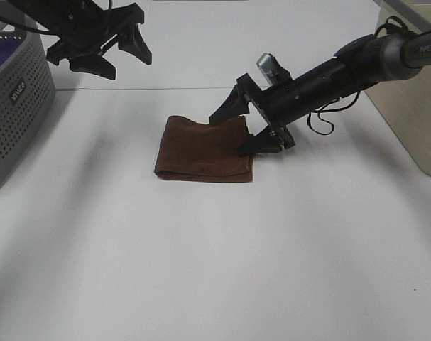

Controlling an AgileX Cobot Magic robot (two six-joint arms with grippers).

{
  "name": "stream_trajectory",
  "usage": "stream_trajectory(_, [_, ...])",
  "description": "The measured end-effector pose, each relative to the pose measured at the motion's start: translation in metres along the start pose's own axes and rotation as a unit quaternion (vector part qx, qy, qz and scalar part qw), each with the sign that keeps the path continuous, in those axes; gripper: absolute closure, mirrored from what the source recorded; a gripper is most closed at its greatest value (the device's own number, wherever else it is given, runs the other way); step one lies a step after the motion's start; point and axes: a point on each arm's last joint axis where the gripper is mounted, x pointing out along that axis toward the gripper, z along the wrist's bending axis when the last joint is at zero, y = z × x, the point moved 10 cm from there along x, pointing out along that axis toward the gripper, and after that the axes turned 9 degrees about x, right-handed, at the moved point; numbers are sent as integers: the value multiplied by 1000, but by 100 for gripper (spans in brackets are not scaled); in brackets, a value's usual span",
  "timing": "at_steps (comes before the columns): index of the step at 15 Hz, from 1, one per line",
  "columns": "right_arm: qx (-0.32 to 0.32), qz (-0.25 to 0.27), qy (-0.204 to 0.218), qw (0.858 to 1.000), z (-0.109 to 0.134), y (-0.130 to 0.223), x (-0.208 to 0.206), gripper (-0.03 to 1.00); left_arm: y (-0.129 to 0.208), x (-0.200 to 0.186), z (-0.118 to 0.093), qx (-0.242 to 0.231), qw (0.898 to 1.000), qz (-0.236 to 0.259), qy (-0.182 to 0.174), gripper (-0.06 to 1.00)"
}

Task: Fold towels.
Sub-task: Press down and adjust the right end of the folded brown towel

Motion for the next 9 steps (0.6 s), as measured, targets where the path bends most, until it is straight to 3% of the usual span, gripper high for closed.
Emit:
stream_trajectory(3, [2, 23, -13, 1000, 2, 8, -11, 11, 2, 0, 1, 3, 1000, 5, -2, 27])
stream_trajectory(6, [-58, 21, 7, 998, 29, 15, -35, 11, -1, -21, -11, 31, 999, 8, 5, 27])
stream_trajectory(7, [-102, 2, 42, 994, 55, 21, -64, 11, -6, -45, -23, 55, 998, 1, 10, 27])
stream_trajectory(9, [-118, -20, 122, 985, 67, 31, -100, 11, -6, -76, -34, 85, 996, 3, 5, 27])
